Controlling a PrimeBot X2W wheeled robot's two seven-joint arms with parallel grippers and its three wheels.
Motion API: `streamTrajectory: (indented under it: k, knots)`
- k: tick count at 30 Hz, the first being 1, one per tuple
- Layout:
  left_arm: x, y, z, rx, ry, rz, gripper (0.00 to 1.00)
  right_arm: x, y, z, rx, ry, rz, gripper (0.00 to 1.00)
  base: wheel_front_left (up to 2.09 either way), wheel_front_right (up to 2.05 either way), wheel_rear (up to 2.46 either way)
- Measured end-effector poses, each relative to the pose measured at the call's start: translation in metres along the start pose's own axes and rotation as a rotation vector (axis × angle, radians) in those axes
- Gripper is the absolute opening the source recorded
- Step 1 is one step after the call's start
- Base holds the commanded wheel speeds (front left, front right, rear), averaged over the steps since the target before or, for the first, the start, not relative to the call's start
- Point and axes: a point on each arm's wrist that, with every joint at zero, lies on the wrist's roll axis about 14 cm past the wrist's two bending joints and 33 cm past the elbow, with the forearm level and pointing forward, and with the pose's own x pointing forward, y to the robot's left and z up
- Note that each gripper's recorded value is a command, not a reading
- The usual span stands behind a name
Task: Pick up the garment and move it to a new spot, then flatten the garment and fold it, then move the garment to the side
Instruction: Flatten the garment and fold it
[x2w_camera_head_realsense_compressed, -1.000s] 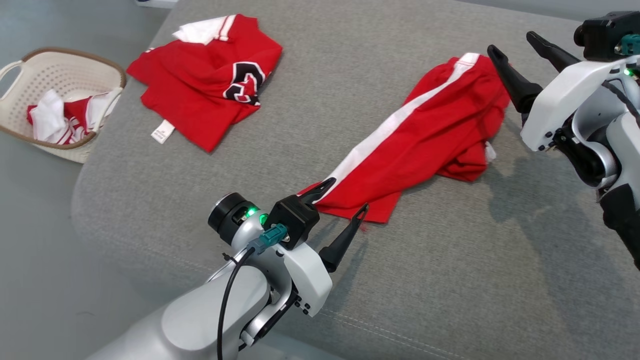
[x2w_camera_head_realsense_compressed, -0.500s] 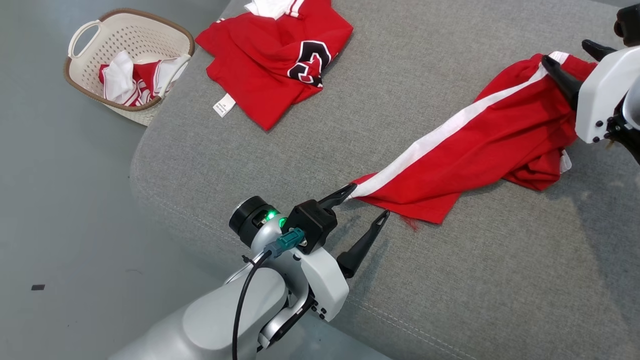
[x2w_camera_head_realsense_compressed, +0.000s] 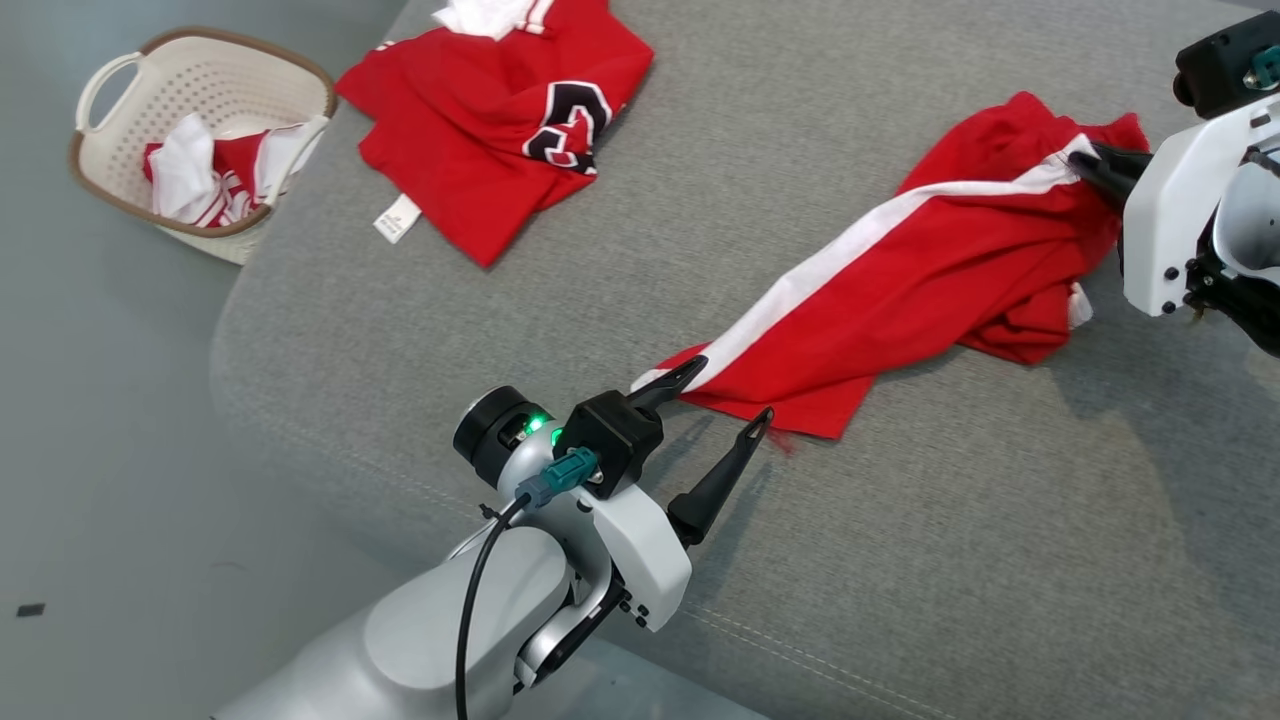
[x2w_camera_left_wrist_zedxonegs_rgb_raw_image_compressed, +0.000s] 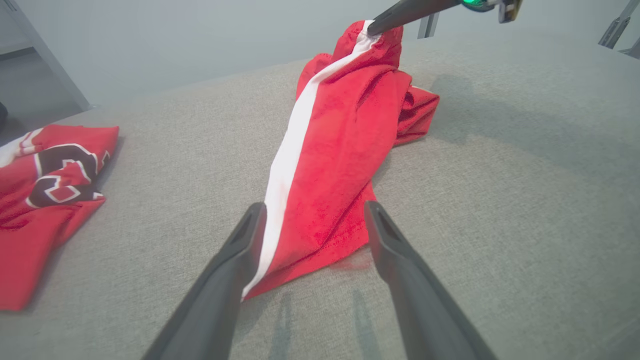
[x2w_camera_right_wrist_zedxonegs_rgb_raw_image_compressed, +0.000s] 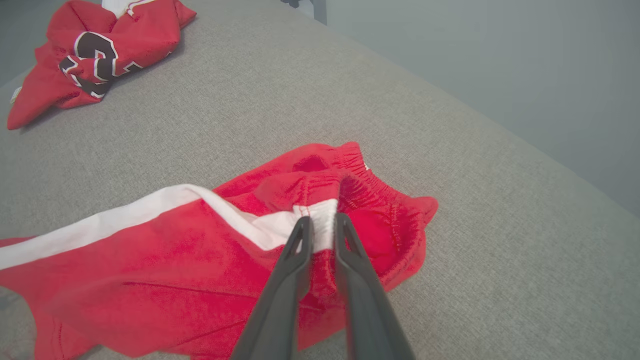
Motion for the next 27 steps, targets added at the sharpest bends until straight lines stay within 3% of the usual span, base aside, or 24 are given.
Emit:
streamTrajectory:
  k: [9, 16, 23, 24, 25, 27]
  knots:
    - [0.019, -0.023, 0.003, -0.001, -0.014, -0.091, 1.00, -0.055, -0.032, 0.012, 0.117, -0.178, -0.036, 0.00, 0.00, 0.00, 0.00]
    - [0.037, -0.057, 0.005, -0.009, -0.022, -0.197, 1.00, -0.102, -0.005, -0.060, 0.270, -0.142, 0.022, 0.00, 0.00, 0.00, 0.00]
    - [0.041, -0.072, 0.010, -0.003, -0.032, -0.243, 1.00, -0.134, 0.015, -0.122, 0.445, -0.118, -0.002, 0.00, 0.00, 0.00, 0.00]
    - [0.041, -0.073, 0.011, 0.000, -0.033, -0.246, 1.00, -0.136, 0.017, -0.129, 0.458, -0.109, -0.007, 0.43, 0.00, 0.00, 0.00]
    - [0.040, -0.074, 0.011, 0.001, -0.033, -0.249, 1.00, -0.138, 0.018, -0.134, 0.464, -0.104, -0.013, 0.95, 0.00, 0.00, 0.00]
    - [0.040, -0.075, 0.010, 0.005, -0.031, -0.250, 1.00, -0.141, 0.018, -0.137, 0.463, -0.113, -0.025, 1.00, 0.00, 0.00, 0.00]
